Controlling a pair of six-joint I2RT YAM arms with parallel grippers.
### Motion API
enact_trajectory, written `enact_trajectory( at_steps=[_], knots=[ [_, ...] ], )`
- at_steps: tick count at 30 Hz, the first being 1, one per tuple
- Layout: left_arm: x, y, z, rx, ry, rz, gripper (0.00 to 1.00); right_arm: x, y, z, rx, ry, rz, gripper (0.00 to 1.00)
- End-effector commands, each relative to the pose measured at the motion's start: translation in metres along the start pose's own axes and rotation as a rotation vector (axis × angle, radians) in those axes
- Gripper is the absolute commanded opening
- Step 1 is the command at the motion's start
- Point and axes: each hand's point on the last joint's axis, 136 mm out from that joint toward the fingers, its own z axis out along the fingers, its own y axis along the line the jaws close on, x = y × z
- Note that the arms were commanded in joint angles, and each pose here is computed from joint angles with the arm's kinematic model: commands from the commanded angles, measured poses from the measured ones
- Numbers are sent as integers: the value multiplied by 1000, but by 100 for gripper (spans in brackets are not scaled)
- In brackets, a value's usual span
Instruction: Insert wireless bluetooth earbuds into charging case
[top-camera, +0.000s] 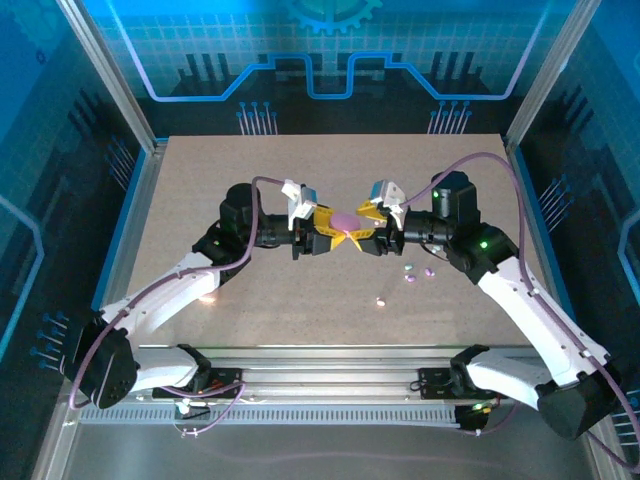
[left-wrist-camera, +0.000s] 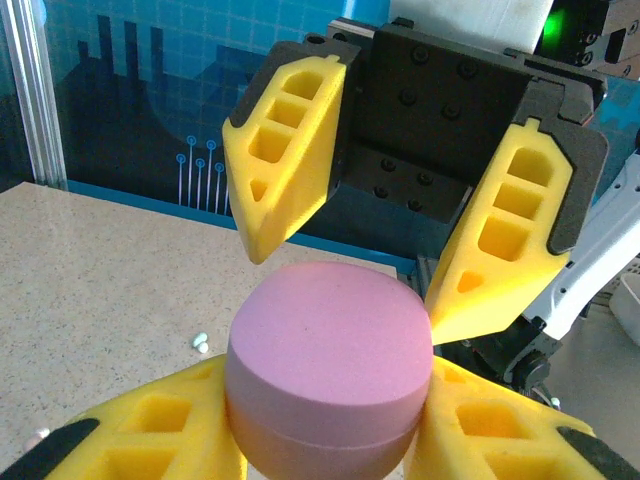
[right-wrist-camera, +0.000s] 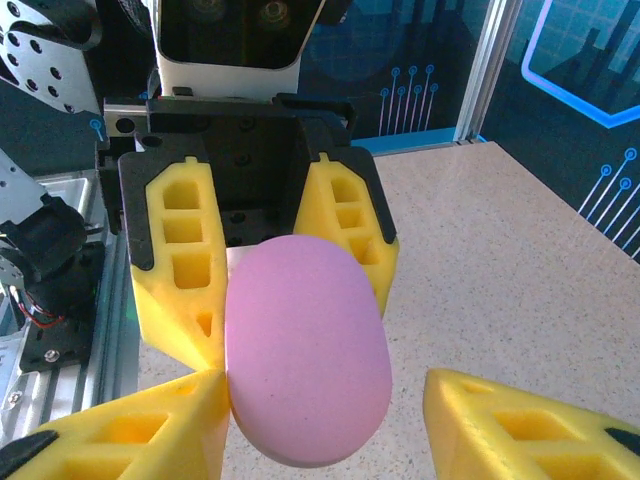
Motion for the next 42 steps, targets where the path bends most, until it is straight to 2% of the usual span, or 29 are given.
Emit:
enact_trajectory(
  at_steps=[1, 8, 12, 25, 34, 42],
  knots=[
    [-10, -8, 1, 46, -14, 41, 34, -3, -12, 0, 55, 23, -15, 53],
    [-9, -16, 2, 92, -8, 42, 34, -12, -33, -7, 193, -12, -6, 49],
    [-5, -18, 3, 103, 5, 44, 34, -25, -36, -12, 216, -64, 25, 46],
    [-3, -20, 5, 113, 13, 43, 34, -24, -43, -16, 264, -64, 81, 41],
    [-7, -15, 5, 82, -1, 56, 36, -19, -1, -11, 32, -41, -12, 46],
    [-6, -20, 6, 110, -1, 78, 37, -18, -4, -3, -6, 9, 29, 39]
  ],
)
